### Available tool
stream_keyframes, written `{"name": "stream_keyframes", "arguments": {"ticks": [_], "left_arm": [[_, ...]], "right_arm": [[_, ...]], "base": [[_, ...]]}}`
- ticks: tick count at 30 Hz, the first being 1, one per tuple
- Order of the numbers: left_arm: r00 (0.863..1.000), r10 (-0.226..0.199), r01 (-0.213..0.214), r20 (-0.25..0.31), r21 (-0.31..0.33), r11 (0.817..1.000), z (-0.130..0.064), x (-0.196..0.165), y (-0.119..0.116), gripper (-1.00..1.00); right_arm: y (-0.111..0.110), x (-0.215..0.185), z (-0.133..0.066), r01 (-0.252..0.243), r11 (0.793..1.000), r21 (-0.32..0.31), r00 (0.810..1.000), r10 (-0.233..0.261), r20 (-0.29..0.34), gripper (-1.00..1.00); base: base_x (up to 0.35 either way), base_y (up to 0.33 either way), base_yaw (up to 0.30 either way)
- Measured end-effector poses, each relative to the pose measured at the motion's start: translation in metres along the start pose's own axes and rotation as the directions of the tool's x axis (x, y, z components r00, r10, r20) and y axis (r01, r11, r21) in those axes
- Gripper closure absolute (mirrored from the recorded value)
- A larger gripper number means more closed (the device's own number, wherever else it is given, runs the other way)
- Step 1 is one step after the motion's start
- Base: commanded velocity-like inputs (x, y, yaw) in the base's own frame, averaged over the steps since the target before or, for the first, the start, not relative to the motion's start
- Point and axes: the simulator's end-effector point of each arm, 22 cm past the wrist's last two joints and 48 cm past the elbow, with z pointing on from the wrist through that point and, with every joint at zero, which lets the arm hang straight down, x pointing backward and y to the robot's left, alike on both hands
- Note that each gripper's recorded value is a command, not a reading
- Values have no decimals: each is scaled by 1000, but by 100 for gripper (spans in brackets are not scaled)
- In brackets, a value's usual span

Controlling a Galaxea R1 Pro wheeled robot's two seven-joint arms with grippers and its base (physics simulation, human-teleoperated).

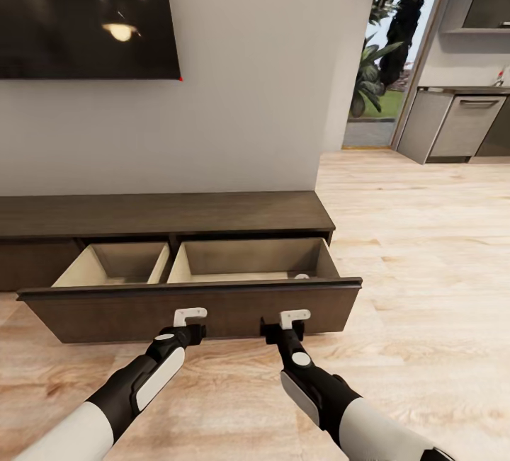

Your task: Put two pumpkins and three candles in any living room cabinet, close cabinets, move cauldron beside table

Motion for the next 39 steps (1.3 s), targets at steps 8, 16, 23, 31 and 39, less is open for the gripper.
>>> {"name": "stream_keyframes", "arguments": {"ticks": [8, 16, 23, 31, 39], "left_arm": [[1000, 1, -1, -11, 1, 1000, 4, 6, -2, -100], [999, 4, -4, -43, -2, 1000, 15, 23, 0, -100], [998, 5, -5, -65, -2, 1000, 24, 36, -1, -100], [999, -23, 23, -39, -3, 1000, 33, 40, -1, -100], [998, -26, 25, -56, -9, 1000, 41, 51, -1, -100]], "right_arm": [[-2, 8, 3, -7, 1000, 4, 1000, 7, -14, -100], [-4, 27, 9, -11, 1000, 7, 999, 12, -46, -100], [-4, 46, 13, -24, 1000, 7, 997, 24, -77, -100], [-5, 67, 18, -29, 1000, 10, 993, 30, -113, -100], [-6, 82, 21, -33, 999, 13, 990, 35, -138, -100]], "base": [[0, 0, 0], [0, 0, 0], [0, 0, 0], [0, 0, 0], [0, 0, 0]]}}
